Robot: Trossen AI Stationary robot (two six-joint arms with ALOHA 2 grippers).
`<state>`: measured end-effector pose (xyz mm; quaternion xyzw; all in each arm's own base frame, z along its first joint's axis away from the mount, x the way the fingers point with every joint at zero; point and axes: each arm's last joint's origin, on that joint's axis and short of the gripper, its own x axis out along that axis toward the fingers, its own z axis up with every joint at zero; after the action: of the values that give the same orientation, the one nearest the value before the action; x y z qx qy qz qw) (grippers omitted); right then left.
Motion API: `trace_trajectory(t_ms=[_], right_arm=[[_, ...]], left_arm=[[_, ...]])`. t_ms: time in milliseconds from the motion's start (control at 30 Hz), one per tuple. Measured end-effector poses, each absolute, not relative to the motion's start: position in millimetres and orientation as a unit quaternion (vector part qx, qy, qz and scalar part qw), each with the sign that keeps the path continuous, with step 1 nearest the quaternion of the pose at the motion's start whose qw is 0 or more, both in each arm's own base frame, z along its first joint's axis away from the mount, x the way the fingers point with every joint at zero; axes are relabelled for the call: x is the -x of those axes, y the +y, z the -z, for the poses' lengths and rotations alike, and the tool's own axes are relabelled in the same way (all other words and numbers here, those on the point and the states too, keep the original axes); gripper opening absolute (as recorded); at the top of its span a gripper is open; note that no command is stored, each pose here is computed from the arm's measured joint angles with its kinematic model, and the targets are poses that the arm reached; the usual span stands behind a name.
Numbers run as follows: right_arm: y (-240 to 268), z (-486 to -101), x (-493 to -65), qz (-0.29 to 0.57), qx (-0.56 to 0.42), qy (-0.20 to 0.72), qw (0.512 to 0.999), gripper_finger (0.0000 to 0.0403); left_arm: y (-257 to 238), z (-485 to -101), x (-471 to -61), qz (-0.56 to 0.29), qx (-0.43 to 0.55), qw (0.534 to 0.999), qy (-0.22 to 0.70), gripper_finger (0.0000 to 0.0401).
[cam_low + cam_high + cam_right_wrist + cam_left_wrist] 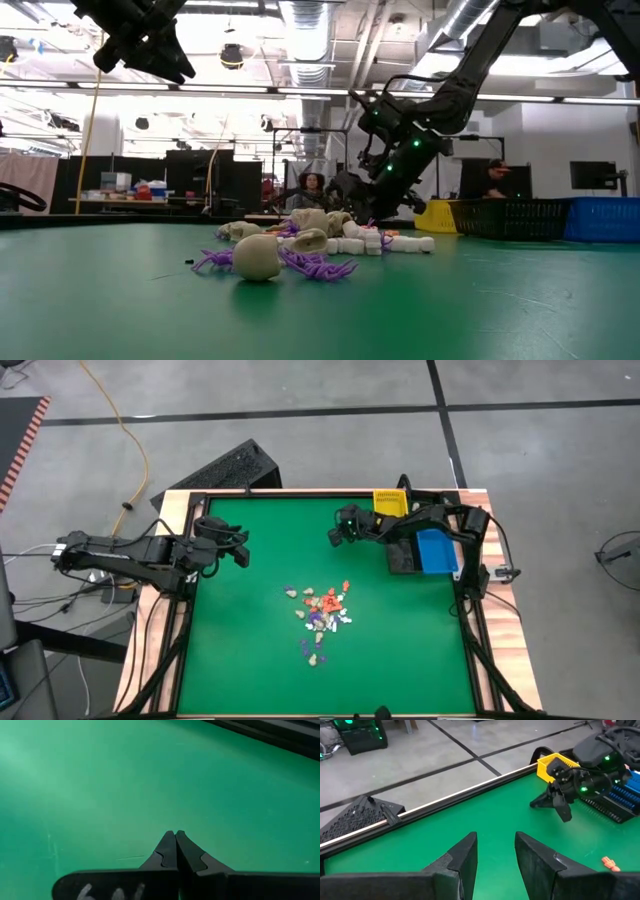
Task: Sort Halloween decoration
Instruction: Adjust the yellow basket on the table
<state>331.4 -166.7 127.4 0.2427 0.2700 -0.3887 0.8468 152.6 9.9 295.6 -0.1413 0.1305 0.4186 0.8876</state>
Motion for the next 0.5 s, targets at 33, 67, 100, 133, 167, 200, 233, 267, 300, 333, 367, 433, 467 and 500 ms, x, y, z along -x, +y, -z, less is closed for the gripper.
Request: trace_trajectory(t_ms=[33, 67, 100, 133, 167, 200, 233, 267, 300, 333, 367, 433, 467, 500], right_arm=[[-166.7, -127.6, -331.4, 0.389, -0.243, 0.27, 0.847, 0.0012], [-166.7, -127.5, -331.3, 0.389, -0.243, 0.27, 0.847, 0.0012], [-166.6, -126.9, -330.8, 0.391, -0.244, 0.273, 0.844, 0.0012], [-166.9, -126.2, -329.7, 0.4, -0.248, 0.274, 0.839, 0.0012], [-167.5, -126.2, -329.1, 0.405, -0.251, 0.274, 0.835, 0.0012], [-167.9, -125.8, -328.4, 0.407, -0.251, 0.276, 0.834, 0.0012], [-168.9, -125.8, -327.7, 0.409, -0.251, 0.277, 0.832, 0.0012], [-169.8, -125.8, -327.2, 0.411, -0.25, 0.277, 0.832, 0.0012], [-170.1, -125.6, -326.8, 0.412, -0.25, 0.277, 0.831, 0.0012], [-170.4, -125.6, -326.7, 0.414, -0.252, 0.276, 0.83, 0.0012], [-170.8, -125.6, -326.3, 0.419, -0.255, 0.274, 0.827, 0.0012], [-171.8, -125.6, -325.7, 0.425, -0.258, 0.271, 0.824, 0.0012], [-172.5, -125.5, -325.3, 0.426, -0.259, 0.27, 0.823, 0.0012], [-172.9, -125.4, -325.0, 0.427, -0.259, 0.271, 0.823, 0.0012]], left_arm=[[9.9, -295.6, -152.7, -0.417, 0.142, 0.888, 0.131, 0.0121], [9.8, -295.5, -152.7, -0.416, 0.142, 0.888, 0.132, 0.0121], [9.8, -295.5, -152.7, -0.416, 0.142, 0.889, 0.132, 0.0121], [9.8, -295.5, -152.7, -0.416, 0.143, 0.889, 0.132, 0.0121], [9.8, -295.5, -152.8, -0.415, 0.143, 0.889, 0.132, 0.0121], [9.8, -295.4, -152.7, -0.415, 0.143, 0.889, 0.132, 0.0121], [9.8, -295.4, -152.7, -0.415, 0.142, 0.889, 0.132, 0.0121], [9.8, -295.3, -152.6, -0.415, 0.142, 0.889, 0.133, 0.0121], [9.8, -295.1, -152.5, -0.415, 0.142, 0.888, 0.135, 0.0121], [9.8, -294.7, -152.3, -0.416, 0.14, 0.888, 0.137, 0.0121], [9.8, -294.5, -152.1, -0.416, 0.14, 0.888, 0.138, 0.0121], [9.8, -294.1, -151.9, -0.417, 0.142, 0.887, 0.139, 0.0121], [9.8, -294.0, -151.8, -0.417, 0.144, 0.886, 0.138, 0.0121], [9.8, -293.7, -151.6, -0.418, 0.146, 0.886, 0.138, 0.0121]])
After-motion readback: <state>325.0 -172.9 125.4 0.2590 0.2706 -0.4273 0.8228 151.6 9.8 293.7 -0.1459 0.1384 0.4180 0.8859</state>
